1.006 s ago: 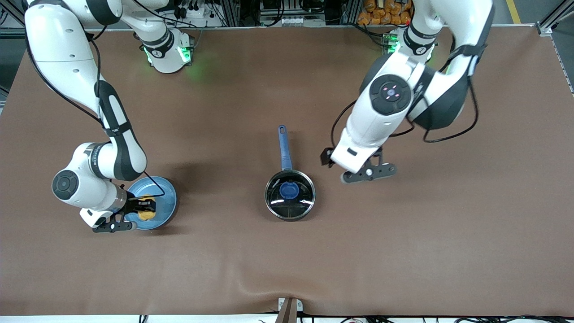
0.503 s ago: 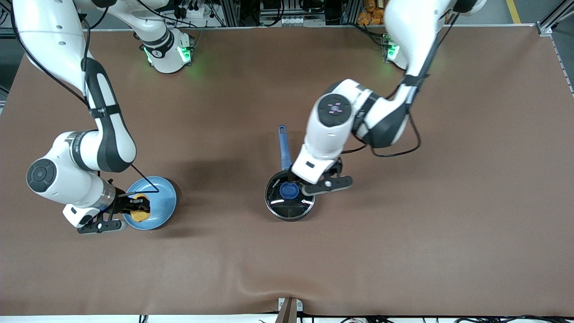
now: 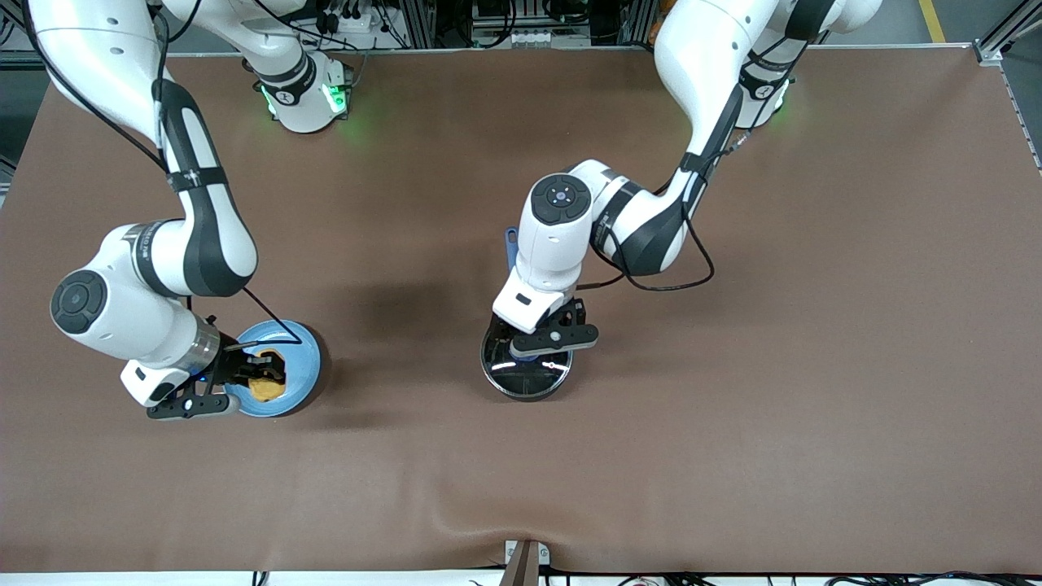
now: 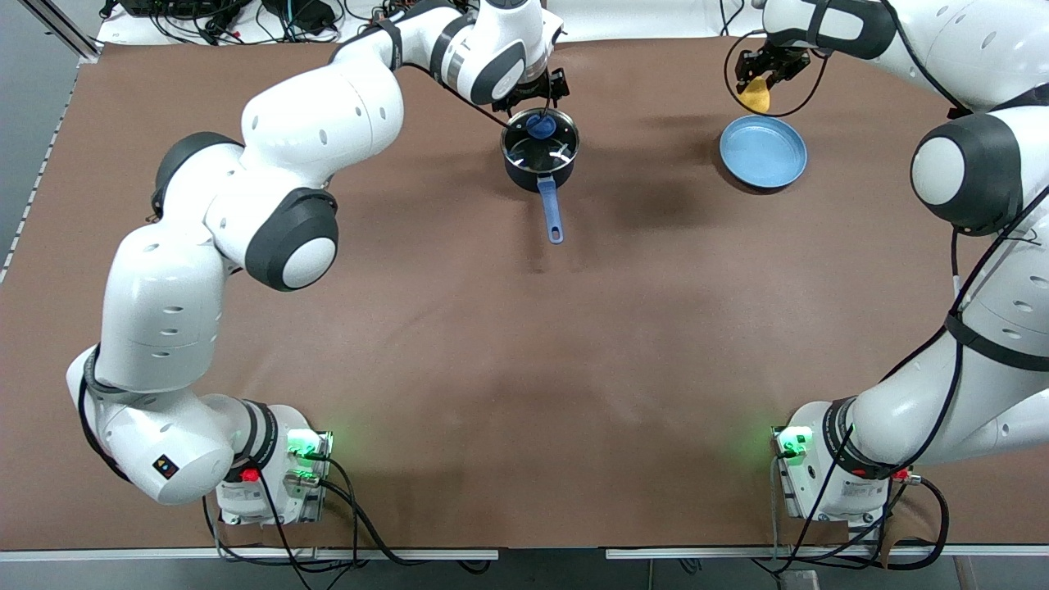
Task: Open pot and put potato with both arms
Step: 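Lift the potato with the right gripper while the left gripper grasps the knob, then lift the lid with the left gripper while the right gripper carries the potato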
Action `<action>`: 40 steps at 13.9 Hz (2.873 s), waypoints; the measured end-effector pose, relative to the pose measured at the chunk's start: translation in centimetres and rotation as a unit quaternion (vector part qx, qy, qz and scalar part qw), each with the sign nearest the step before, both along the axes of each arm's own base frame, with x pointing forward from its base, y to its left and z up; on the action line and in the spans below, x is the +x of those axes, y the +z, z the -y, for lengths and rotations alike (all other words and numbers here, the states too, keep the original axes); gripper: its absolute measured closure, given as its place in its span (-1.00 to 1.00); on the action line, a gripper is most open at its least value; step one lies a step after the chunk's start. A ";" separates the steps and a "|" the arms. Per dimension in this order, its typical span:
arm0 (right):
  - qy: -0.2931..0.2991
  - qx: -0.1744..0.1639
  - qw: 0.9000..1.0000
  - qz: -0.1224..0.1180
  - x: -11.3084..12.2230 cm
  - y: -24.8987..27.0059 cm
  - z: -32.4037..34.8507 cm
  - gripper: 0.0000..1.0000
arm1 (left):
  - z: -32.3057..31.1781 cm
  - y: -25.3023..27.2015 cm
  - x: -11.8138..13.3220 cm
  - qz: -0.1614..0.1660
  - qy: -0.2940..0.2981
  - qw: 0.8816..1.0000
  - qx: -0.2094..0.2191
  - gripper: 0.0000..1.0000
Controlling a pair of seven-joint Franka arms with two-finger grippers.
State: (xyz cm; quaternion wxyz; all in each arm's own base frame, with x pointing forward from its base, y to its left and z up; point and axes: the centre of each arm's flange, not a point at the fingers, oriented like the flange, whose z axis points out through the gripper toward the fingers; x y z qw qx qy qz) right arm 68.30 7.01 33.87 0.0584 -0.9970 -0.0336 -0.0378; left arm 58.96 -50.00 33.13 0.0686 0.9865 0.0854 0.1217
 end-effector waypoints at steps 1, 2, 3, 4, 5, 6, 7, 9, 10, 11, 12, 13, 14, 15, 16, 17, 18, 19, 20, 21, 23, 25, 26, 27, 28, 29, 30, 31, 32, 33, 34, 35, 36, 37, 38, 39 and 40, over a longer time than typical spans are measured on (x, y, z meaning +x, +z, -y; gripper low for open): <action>-0.004 0.002 1.000 -0.006 -0.2 0.5 -0.6 -0.13 | 0.0 -0.7 0.1 0.002 0.000 1.000 -0.002 -1.00; -0.008 0.003 1.000 -0.014 -0.4 1.1 -1.1 -0.13 | 0.1 -1.4 0.2 0.003 -0.001 1.000 -0.002 -1.00; -0.012 0.004 1.000 -0.022 -0.5 1.8 -1.6 -0.13 | 0.2 -2.0 0.2 0.002 -0.001 1.000 -0.001 -1.00; -0.017 0.006 0.999 -0.028 -0.5 2.4 -2.0 -0.13 | 0.3 -2.4 0.1 0.002 -0.002 1.000 -0.001 -1.00; -0.021 0.007 0.999 -0.029 -0.5 3.0 -2.4 -0.13 | 0.4 -2.7 0.1 0.002 -0.003 1.000 -0.001 -1.00; -0.026 0.008 0.999 -0.029 -0.5 3.5 -2.9 -0.13 | 0.5 -3.0 0.0 0.002 -0.004 1.000 0.000 -1.00; -0.029 0.009 0.999 -0.028 -0.5 4.0 -3.3 -0.13 | 0.6 -3.4 -0.1 0.001 -0.005 1.000 0.001 -1.00; -0.030 0.011 0.999 -0.025 -0.7 4.6 -4.4 -0.13 | 1.1 -4.3 -0.4 0.001 -0.010 1.000 0.001 -1.00; -0.031 0.012 0.999 -0.023 -0.8 4.9 -4.8 -0.13 | 1.3 -4.7 -0.6 0.000 -0.011 1.000 0.002 -1.00; -0.030 0.012 0.999 -0.021 -0.9 5.2 -5.3 -0.13 | 1.4 -5.1 -0.7 -0.001 -0.012 1.000 0.003 -1.00; -0.028 0.013 0.999 -0.020 -1.0 5.5 -5.6 -0.13 | 1.5 -5.4 -0.8 -0.002 -0.013 1.000 0.004 -1.00; -0.027 0.014 0.999 -0.019 -1.1 5.6 -6.0 -0.13 | 1.5 -5.6 -0.8 -0.003 -0.013 1.000 0.005 -1.00; -0.027 0.014 0.999 -0.019 -1.2 5.8 -6.3 -0.13 | 1.5 -5.6 -0.8 -0.003 -0.013 1.000 0.005 -1.00; -0.029 0.015 0.999 -0.019 -1.3 5.8 -6.7 -0.13 | 1.5 -5.7 -0.8 -0.003 -0.013 1.000 0.005 -1.00; -0.031 0.015 0.999 -0.020 -1.4 6.0 -7.2 -0.13 | 1.5 -5.6 -0.8 -0.003 -0.010 1.000 0.004 -0.87; -0.033 0.016 0.999 -0.019 -1.5 6.1 -7.9 -0.13 | 1.5 -5.6 -0.8 -0.004 -0.003 1.000 0.002 -0.63; -0.036 0.017 0.999 -0.019 -1.6 6.3 -8.6 -0.13 | 1.6 -5.5 -0.8 -0.004 0.005 1.000 -0.001 -0.42; -0.039 0.018 0.999 -0.018 -1.7 6.5 -9.2 -0.13 | 1.6 -5.5 -0.8 -0.004 0.009 1.000 -0.003 -0.27; -0.039 0.019 0.999 -0.016 -1.7 6.7 -9.8 -0.13 | 1.6 -5.5 -0.8 -0.004 0.011 1.000 -0.003 -0.21; -0.038 0.020 0.999 -0.015 -1.8 6.9 -10.2 -0.13 | 1.5 -5.5 -0.7 -0.004 0.014 1.000 -0.003 -0.21; -0.038 0.022 0.999 -0.010 -1.8 7.5 -10.8 -0.13 | 1.6 -5.4 -0.7 -0.003 0.016 1.000 -0.005 -0.21; -0.044 0.024 0.999 -0.008 -1.8 7.9 -11.0 -0.13 | 1.7 -4.3 -0.4 0.002 0.020 1.000 -0.011 -0.21; -0.046 0.024 0.999 -0.007 -1.8 8.0 -11.2 -0.13 | 1.4 -3.3 0.0 0.003 0.025 1.000 -0.014 -0.21; -0.049 0.025 0.998 -0.006 -1.8 8.2 -11.5 -0.13 | 0.7 -1.6 0.6 0.003 0.034 0.999 -0.016 -0.21; -0.053 0.027 0.998 -0.005 -1.8 8.5 -11.8 -0.13 | -0.5 0.5 1.5 0.003 0.046 0.999 -0.022 -0.21; -0.058 0.028 0.998 -0.004 -1.9 8.7 -12.3 -0.13 | -1.8 2.8 2.2 0.002 0.056 0.998 -0.030 -0.21; -0.062 0.029 0.998 -0.004 -2.0 8.8 -13.0 -0.13 | -3.3 5.1 2.8 -0.001 0.061 0.998 -0.034 -0.21; -0.067 0.031 0.997 -0.005 -2.2 9.0 -13.8 -0.13 | -4.9 7.0 3.3 -0.006 0.063 0.997 -0.033 -0.21; -0.070 0.032 0.997 -0.005 -2.5 9.0 -14.8 -0.13 | -6.7 8.6 3.6 -0.012 0.063 0.997 -0.031 -0.21; -0.069 0.034 0.997 -0.004 -2.9 9.0 -16.0 -0.13 | -8.6 9.7 3.8 -0.018 0.061 0.998 -0.027 -0.21; -0.063 0.036 0.997 0.002 -3.3 9.2 -17.6 -0.13 | -10.7 10.3 3.8 -0.023 0.055 0.998 -0.020 -0.21; -0.055 0.040 0.998 0.010 -3.6 9.2 -19.3 -0.13 | -12.9 10.5 3.5 -0.030 0.045 0.998 -0.011 -0.21; -0.048 0.044 0.998 0.018 -3.9 9.1 -21.1 -0.13 | -15.2 10.5 3.0 -0.039 0.032 0.999 -0.001 -0.21; -0.040 0.048 0.998 0.029 -4.2 8.8 -22.9 -0.13 | -17.7 10.3 2.5 -0.047 0.016 0.999 0.010 -0.21; -0.032 0.052 0.997 0.039 -4.5 8.1 -24.6 -0.13 | -20.5 10.0 2.0 -0.056 -0.001 0.998 0.019 -0.21; -0.023 0.056 0.997 0.050 -4.8 7.4 -26.3 -0.13 | -23.5 9.8 1.6 -0.065 -0.018 0.997 0.026 -0.21; -0.014 0.059 0.996 0.058 -5.1 6.6 -28.0 -0.13 | -26.9 9.6 1.2 -0.074 -0.036 0.996 0.027 -0.21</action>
